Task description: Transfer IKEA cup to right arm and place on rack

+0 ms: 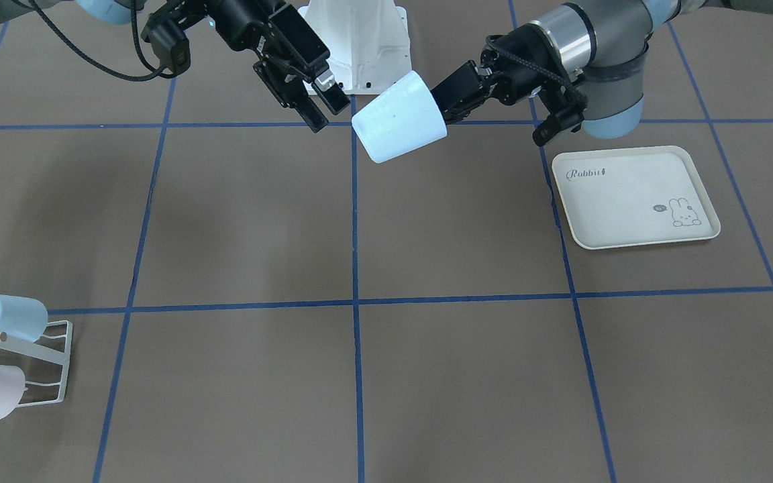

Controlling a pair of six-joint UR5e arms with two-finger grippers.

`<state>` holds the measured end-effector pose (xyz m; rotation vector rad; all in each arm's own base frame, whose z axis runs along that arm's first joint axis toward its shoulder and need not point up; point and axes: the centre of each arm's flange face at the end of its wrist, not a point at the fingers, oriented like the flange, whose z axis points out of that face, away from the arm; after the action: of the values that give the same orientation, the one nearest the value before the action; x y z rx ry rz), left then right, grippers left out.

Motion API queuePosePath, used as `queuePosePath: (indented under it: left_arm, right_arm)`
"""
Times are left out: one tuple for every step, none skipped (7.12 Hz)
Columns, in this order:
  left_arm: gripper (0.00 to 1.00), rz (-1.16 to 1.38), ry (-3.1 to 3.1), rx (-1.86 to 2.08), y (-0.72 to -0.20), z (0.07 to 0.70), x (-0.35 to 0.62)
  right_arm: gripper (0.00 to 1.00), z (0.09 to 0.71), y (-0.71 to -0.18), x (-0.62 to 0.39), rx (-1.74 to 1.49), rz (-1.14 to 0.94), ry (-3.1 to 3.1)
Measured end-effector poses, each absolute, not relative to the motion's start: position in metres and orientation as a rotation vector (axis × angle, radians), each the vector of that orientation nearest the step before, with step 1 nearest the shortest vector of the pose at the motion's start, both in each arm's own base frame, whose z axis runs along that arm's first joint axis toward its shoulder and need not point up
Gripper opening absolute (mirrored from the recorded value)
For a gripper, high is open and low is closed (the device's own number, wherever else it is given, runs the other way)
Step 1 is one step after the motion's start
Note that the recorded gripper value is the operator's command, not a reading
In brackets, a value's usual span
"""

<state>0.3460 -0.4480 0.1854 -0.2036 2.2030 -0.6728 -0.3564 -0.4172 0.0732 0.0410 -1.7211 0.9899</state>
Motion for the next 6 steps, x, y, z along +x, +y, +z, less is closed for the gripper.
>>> queuePosePath:
  left_arm:
    - [0.0,-0.663,2.268,-0.251,-0.448,0.197,0.347]
    - [0.0,-0.648,2.31,-0.287,-0.447,0.204,0.349]
    - [0.0,-0.634,2.328,-0.317,-0.444,0.205,0.353]
    - [0.0,-0.62,2.337,-0.344,-0.439,0.202,0.36]
    - [0.0,-0.608,2.344,-0.361,-0.435,0.197,0.365]
    - [0.0,-0.599,2.349,-0.371,-0.432,0.193,0.368]
  right_arm:
    - [1.0,0.07,-0.417,-0.355,0.022,1.002,-1.74]
    - [1.0,0.069,-0.416,-0.354,0.013,1.006,-1.749]
    - [1.0,0.068,-0.416,-0.355,0.009,1.006,-1.752]
    - [1.0,0.067,-0.415,-0.355,0.006,1.006,-1.756]
    - [1.0,0.065,-0.415,-0.355,0.002,1.004,-1.76]
    - [1.0,0.064,-0.414,-0.355,0.0,1.002,-1.761]
